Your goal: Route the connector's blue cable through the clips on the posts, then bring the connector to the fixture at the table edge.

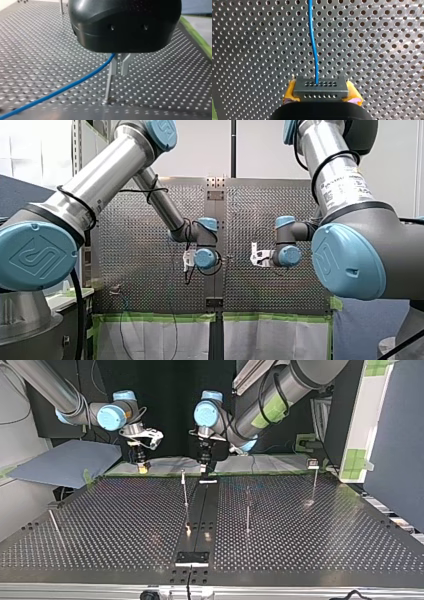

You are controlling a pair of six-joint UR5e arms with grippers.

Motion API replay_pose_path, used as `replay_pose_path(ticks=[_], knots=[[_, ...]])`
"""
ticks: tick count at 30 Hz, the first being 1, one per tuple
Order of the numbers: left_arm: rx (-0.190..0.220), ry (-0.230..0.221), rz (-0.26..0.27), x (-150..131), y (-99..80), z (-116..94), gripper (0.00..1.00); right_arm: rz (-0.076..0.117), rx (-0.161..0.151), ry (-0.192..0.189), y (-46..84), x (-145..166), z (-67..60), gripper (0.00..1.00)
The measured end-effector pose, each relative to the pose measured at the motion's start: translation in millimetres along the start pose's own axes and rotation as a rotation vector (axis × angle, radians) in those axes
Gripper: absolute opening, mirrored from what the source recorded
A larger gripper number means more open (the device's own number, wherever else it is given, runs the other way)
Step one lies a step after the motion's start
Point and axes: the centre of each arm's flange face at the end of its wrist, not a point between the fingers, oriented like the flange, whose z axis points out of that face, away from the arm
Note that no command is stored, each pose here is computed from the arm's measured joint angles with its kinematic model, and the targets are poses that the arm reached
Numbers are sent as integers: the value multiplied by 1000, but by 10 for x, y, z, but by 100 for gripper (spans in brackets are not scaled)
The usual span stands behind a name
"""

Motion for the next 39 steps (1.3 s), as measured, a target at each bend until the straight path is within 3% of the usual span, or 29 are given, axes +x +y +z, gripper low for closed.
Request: replay_pose_path(ticks=[16, 39], knots=[[5, -4, -28, -32, 3, 127, 11, 15, -36, 6, 226, 17, 27, 0], [7, -4, -55, -116, 102, 311, 11, 23, -46, 13, 316, 35, 53, 0]])
